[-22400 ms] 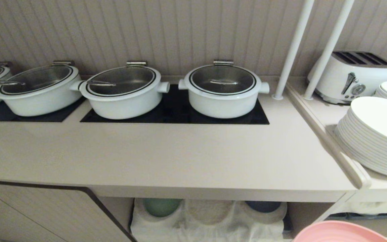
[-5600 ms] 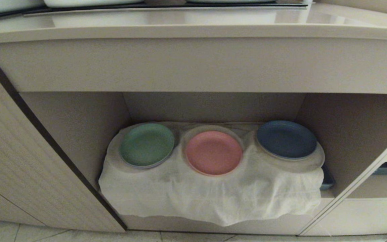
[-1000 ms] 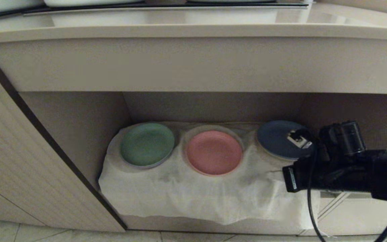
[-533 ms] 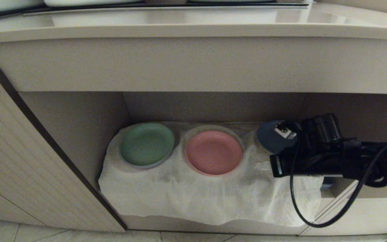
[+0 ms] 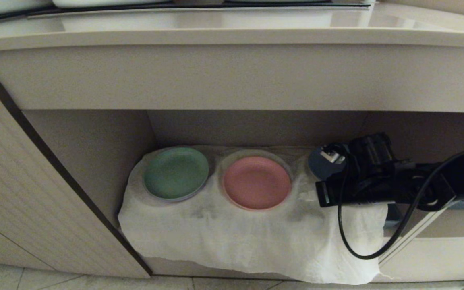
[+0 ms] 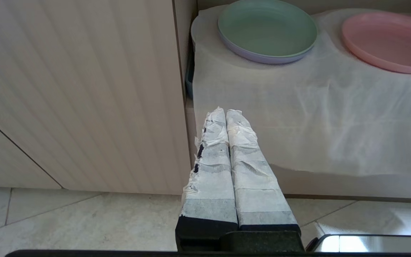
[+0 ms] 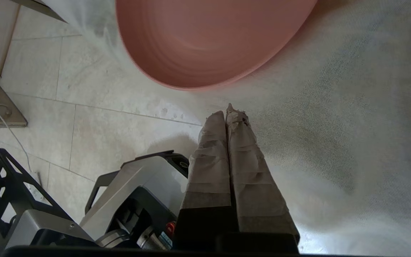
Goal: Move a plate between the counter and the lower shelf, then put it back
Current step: Pick up the plate in the cupboard
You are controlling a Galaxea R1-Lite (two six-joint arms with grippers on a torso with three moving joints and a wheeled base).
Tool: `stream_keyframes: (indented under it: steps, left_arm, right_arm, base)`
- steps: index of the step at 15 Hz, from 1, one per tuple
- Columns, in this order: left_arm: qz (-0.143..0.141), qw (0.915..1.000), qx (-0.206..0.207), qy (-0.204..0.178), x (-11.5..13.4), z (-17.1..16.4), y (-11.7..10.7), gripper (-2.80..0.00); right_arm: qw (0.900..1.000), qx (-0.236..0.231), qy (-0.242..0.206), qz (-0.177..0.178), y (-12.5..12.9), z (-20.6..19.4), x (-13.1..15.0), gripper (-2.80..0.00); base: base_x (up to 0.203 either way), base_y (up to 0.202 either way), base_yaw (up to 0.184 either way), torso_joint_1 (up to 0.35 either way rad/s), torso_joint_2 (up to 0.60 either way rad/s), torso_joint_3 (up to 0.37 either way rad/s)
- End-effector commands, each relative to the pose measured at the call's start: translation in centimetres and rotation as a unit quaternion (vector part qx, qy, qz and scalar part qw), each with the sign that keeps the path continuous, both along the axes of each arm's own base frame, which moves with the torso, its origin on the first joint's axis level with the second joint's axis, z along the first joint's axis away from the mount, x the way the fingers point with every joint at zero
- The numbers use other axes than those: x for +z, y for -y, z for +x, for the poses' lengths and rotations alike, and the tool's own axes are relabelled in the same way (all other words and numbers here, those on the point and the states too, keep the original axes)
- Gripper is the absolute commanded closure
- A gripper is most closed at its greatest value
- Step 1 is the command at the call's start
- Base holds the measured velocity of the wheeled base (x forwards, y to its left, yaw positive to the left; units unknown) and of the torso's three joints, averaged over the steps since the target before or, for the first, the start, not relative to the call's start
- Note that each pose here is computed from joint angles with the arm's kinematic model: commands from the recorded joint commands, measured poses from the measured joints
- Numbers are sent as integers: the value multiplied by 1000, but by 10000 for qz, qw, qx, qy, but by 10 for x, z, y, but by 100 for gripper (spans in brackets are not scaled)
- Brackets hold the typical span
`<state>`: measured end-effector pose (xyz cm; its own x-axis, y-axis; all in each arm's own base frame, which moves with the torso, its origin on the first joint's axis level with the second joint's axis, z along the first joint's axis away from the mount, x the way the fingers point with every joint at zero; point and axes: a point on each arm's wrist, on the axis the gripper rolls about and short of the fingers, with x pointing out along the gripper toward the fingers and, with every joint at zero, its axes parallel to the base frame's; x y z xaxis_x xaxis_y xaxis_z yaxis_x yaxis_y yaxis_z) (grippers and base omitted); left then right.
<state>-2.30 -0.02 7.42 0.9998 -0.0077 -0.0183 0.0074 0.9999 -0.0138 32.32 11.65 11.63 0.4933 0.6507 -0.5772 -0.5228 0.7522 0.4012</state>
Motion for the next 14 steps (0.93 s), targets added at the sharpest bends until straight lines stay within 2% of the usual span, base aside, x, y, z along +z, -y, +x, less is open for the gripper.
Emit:
stream_keyframes:
  steps: [1, 3, 5, 6, 10, 14]
  left_arm:
    - [-1, 10000, 0, -1, 0, 0, 0, 0]
    - [-1, 10000, 0, -1, 0, 0, 0, 0]
    - [-1, 10000, 0, -1, 0, 0, 0, 0]
    - [-1, 10000, 0, -1, 0, 0, 0, 0]
    - [-1, 10000, 0, -1, 0, 0, 0, 0]
    - [-1, 10000, 0, -1, 0, 0, 0, 0]
  right_arm:
    - [10000, -29, -82, 11, -2, 6, -1, 0]
    - [9998, -106, -142, -46, -5, 12, 3, 0]
    - [9986, -375, -107, -356, -16, 20, 4, 0]
    - [9983, -418, -114, -378, -21, 21, 5, 0]
    - [9980, -406, -270, -393, -29, 21, 1, 0]
    - [9955, -795, -445, -239, -40, 27, 2, 0]
  base:
    - [0, 0, 0, 0, 0, 0]
    - [0, 0, 0, 0, 0, 0]
    - [0, 0, 0, 0, 0, 0]
    - [0, 0, 0, 0, 0, 0]
    - [0, 0, 0, 0, 0, 0]
    - [0, 0, 0, 0, 0, 0]
